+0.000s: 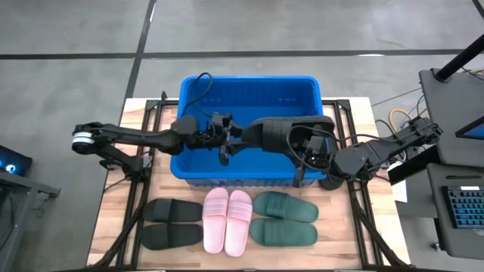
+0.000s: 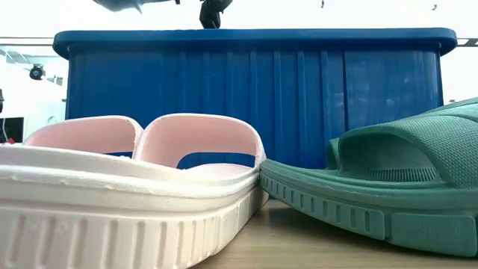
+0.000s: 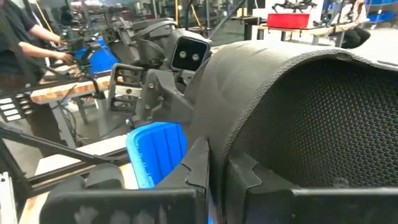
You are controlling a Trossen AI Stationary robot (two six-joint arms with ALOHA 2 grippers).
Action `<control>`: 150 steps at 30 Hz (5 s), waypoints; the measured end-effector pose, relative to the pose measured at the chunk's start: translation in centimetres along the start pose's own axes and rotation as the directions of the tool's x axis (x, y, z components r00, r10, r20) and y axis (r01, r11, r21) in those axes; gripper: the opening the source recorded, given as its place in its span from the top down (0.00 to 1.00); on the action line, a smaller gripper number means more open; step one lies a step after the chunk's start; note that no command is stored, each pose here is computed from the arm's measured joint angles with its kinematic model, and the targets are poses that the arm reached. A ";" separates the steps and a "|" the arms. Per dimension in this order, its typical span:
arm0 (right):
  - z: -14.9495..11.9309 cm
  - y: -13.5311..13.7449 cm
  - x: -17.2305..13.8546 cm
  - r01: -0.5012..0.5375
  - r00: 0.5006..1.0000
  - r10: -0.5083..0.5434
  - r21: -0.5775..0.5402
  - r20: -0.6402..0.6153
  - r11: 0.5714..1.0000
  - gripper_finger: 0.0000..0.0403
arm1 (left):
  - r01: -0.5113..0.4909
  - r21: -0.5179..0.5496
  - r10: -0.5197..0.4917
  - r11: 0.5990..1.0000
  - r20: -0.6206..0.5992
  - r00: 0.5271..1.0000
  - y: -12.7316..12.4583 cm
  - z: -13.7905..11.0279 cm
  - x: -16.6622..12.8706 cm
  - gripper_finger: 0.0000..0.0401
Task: Pick and place slides into bin
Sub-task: Put the black slide into the blue bin
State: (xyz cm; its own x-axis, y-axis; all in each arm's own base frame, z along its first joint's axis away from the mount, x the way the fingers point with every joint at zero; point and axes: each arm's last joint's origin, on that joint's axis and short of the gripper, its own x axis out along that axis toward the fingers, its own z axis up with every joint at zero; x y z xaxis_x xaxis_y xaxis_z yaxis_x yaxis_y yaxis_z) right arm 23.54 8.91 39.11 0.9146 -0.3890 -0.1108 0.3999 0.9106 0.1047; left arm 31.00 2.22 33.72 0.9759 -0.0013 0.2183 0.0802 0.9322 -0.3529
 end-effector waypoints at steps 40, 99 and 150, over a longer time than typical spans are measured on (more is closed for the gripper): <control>1.4 -1.2 -1.3 0.023 0.999 -0.022 -0.017 0.048 1.000 0.73 | -0.057 0.077 0.056 0.995 0.005 0.998 1.5 4.9 -3.9 0.94; 8.1 3.6 3.3 -0.326 0.915 -0.139 -0.896 -0.379 0.302 0.49 | 0.006 -0.704 -0.291 0.710 -0.286 0.913 5.2 5.9 -3.0 0.94; 9.2 2.5 5.7 -0.286 0.940 -0.087 -0.900 -0.331 0.330 0.97 | 0.092 -0.659 -0.356 0.746 -0.279 0.892 5.0 6.0 -1.7 0.84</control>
State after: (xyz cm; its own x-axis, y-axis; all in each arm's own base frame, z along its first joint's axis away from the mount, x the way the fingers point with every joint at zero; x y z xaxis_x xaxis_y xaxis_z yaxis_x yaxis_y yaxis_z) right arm 30.34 7.66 47.84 0.8048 -0.3984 -0.4400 -0.1835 0.5378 -0.8228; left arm 28.56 9.05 37.05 0.8984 -0.4341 0.0668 0.2834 0.4568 -0.8432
